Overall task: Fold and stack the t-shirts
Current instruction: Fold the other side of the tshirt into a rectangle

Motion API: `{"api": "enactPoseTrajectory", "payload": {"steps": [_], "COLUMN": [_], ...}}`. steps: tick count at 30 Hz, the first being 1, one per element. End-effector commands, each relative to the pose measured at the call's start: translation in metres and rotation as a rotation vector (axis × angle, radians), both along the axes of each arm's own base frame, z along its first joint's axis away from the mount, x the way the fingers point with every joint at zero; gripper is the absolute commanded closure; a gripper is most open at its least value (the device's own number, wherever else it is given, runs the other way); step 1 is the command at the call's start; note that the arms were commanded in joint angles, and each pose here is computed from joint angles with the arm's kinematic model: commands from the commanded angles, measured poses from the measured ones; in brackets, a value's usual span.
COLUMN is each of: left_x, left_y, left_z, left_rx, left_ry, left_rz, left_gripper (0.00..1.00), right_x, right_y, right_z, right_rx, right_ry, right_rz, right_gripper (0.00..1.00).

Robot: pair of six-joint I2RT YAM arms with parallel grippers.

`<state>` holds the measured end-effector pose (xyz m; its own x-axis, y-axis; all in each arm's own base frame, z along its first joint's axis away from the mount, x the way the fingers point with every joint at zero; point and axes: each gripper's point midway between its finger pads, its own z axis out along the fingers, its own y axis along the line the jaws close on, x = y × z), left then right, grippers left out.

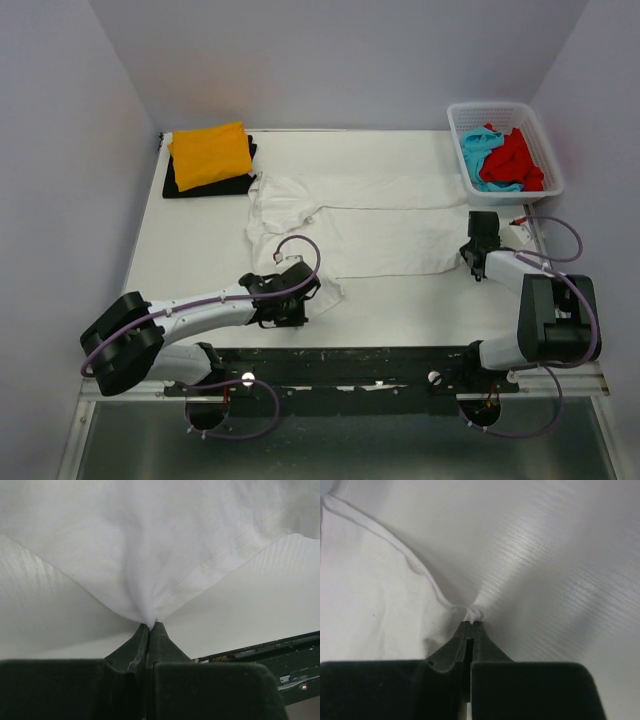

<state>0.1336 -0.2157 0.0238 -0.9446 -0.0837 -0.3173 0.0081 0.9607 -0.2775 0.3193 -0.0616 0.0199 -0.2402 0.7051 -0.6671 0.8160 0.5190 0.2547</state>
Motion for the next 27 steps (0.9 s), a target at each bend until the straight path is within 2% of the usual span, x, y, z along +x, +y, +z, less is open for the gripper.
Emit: {"api": "enactPoseTrajectory", "payload": {"steps": [1, 8, 16, 22, 27], "left_x": [0.016, 0.04, 0.094, 0.147, 0.185], "left_y": [-0.007, -0.016, -0.009, 0.004, 0.017], "left_z": [0.021, 0.054, 0.096, 0.13, 0.144], "left_rx": [-0.034, -0.108, -0.14, -0.112, -0.07], "left_ry": [-0.063, -0.125, -0.218, -0.328, -0.368], "left_rz": [-0.007, -0.042, 0.023, 0.104, 0.142], "left_gripper": [1.0, 1.0, 1.0, 1.0, 1.0], "right_x": [-0.019, -0.012, 0.008, 0.041, 0.059], "right_y": [0.014, 0.012, 0.006, 0.001, -0.009], "right_z": [-0.008, 0.019, 0.048, 0.073, 0.083], "right_rx": [0.044, 0.01, -0.037, -0.071, -0.127], "right_ry": [0.081, 0.058, 0.009, -0.033, -0.01], "right_rz": [0.077, 0.122, 0.131, 0.129, 0.115], "right_gripper": [0.99, 0.99, 0.99, 0.99, 0.99]}}
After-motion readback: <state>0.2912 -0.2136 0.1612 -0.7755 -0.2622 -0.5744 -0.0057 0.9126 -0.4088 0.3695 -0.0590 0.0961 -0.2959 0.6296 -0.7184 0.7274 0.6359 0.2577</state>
